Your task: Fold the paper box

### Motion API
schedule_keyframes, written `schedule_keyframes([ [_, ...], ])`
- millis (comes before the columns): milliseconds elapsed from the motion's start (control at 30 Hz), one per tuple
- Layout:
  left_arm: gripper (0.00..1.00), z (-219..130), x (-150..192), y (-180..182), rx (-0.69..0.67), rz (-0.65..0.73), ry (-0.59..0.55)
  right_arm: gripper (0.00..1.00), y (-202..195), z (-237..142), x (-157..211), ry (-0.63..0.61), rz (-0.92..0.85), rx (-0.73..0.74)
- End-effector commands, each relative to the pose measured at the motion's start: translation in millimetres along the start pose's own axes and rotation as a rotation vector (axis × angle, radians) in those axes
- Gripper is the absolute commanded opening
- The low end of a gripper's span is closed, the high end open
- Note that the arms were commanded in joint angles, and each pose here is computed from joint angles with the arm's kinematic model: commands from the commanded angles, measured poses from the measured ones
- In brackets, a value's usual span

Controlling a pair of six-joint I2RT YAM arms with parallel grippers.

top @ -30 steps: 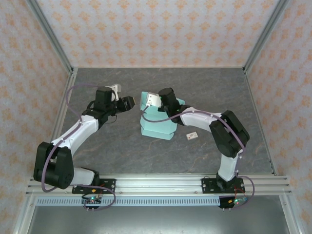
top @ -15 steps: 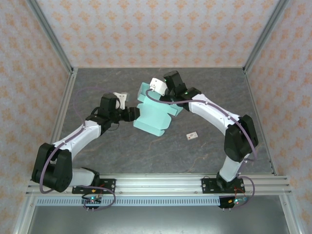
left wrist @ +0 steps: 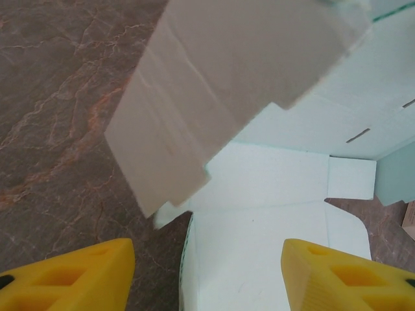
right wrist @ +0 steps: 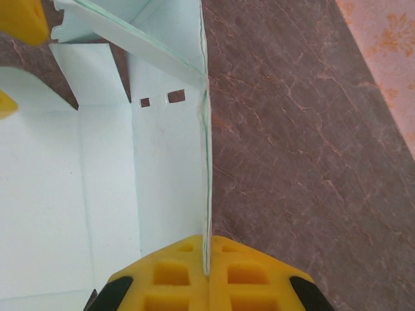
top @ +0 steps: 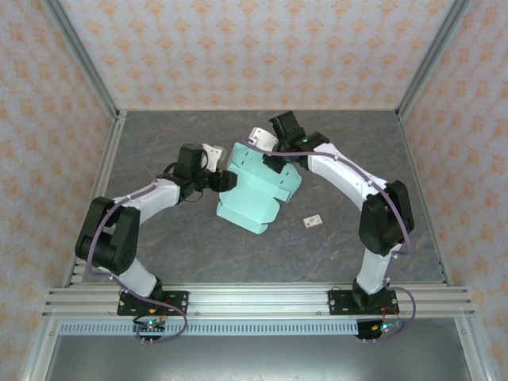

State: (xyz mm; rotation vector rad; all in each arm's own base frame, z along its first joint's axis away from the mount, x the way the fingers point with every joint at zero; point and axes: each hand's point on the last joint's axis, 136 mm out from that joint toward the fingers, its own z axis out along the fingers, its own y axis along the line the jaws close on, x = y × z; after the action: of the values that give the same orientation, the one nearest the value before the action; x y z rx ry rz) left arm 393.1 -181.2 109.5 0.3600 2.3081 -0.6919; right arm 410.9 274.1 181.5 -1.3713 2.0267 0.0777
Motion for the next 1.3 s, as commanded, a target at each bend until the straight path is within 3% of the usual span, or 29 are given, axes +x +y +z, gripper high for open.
schedule_keyframes([
  [0,0.62,5.2,-15.6,-2.6,0.03,0.055,-0.027,0.0,4.5,-2.8,-3.7,-0.012,0.057,-0.086],
  [333,0.61,16.8,-25.1,-11.6,0.113,0.065,-0.05,0.0,3.8,-2.5,-3.5,0.001,0.099,-0.152],
  [667,0.39,14.0,-35.3,-15.8,0.121,0.088,-0.054,0.0,1.5,0.4,-6.4,0.011,0.118,-0.166],
  [867,0.39,4.5,-29.5,-17.5,0.112,0.1,-0.083,0.0,-1.5,2.2,-6.9,0.022,0.133,-0.168],
  [1267,0.22,-2.1,-25.9,-12.1,-0.074,0.224,-0.105,0.0,-2.6,7.3,-9.2,0.034,0.171,-0.186],
])
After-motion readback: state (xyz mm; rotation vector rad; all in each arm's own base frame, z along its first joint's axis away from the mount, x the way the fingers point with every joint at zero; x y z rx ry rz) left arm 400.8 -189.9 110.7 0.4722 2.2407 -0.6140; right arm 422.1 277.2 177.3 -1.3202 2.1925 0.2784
